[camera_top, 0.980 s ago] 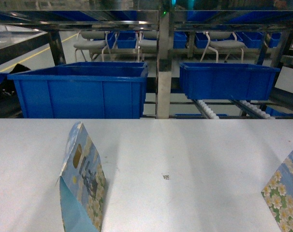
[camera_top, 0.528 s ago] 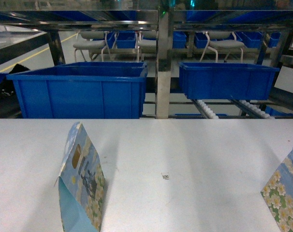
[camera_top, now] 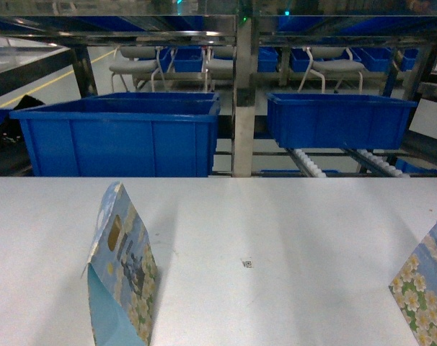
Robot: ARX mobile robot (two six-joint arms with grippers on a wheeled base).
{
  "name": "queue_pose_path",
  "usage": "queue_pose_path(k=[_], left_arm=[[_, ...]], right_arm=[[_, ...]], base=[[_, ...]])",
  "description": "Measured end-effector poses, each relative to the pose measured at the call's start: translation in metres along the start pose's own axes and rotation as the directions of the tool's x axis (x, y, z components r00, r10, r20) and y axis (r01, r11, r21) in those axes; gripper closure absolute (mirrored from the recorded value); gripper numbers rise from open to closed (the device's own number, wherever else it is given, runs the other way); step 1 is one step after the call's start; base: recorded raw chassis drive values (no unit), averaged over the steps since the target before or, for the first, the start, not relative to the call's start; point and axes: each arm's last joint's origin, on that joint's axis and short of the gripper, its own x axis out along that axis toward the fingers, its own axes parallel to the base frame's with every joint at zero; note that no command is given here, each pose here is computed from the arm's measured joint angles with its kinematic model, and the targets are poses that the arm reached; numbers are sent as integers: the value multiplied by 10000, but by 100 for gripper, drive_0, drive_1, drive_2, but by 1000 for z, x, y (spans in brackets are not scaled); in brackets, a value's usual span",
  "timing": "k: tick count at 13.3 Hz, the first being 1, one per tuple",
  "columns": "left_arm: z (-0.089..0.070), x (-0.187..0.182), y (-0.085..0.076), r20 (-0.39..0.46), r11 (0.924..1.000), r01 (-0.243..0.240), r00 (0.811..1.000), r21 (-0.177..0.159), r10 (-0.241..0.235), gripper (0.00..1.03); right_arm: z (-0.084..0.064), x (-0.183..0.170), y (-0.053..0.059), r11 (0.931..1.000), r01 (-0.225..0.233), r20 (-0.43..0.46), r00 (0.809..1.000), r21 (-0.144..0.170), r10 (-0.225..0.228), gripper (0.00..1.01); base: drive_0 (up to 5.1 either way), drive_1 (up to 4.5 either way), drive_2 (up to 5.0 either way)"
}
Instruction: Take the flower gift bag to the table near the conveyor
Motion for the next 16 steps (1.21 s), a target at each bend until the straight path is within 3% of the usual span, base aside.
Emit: queue_pose_path(k=[7,9,10,16], left_arm=[[1,-14,0,99,10000,4,10000,0,-4,101],[-6,-23,0,-378,10000,9,9993,0,-9,101],[-1,-24,0,153,10000,7,9999,0,-7,101],[-3,-24,0,-57,10000,-7,10000,0,7,101]], right_arm=[[0,0,0,10000,0,-23,10000,-4,0,99],[0,0,0,10000,4,-23,10000,-4,-4,99],[0,0,0,10000,4,-23,10000,-4,-4,99],[0,0,0,10000,0,-23,10000,-11,0,99]], base=[[0,0,0],[0,0,0],[0,0,0],[0,0,0]])
